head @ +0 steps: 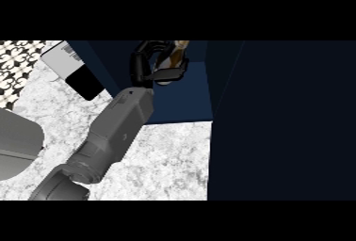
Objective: Pick up the wine, place it into the cabinet and close the cabinet
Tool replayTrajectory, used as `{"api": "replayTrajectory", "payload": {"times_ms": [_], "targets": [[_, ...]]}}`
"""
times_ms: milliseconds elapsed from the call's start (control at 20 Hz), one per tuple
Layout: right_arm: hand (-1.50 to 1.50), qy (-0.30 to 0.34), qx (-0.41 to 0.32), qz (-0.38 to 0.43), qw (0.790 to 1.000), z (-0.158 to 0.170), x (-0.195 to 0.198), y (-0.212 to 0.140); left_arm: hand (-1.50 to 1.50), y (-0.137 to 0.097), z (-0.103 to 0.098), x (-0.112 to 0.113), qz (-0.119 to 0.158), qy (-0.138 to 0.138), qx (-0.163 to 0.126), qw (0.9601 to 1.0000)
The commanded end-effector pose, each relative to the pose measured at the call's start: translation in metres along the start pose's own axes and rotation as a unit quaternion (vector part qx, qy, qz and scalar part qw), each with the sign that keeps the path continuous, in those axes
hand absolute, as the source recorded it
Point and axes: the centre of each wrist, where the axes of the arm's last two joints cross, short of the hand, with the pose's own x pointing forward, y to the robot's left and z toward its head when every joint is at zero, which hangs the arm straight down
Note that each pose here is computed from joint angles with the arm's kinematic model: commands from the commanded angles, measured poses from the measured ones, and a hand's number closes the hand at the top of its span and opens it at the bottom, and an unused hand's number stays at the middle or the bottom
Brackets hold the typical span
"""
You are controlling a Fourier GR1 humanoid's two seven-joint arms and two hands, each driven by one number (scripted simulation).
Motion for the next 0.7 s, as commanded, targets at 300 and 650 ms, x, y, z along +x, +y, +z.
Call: {"api": "replayTrajectory", "payload": {"times_ms": [300,650], "targets": [[-1.5,-0.023,0.005,-0.003,1.0,0.005,0.004,0.005,-1.5,0.022,0.006,-0.017,-0.056,0.024,0.026,0.9978],[-1.5,-0.024,0.003,-0.018,1.0,0.003,0.006,0.002,-1.5,0.018,0.017,-0.027,-0.1,0.015,0.02,0.9946]]}}
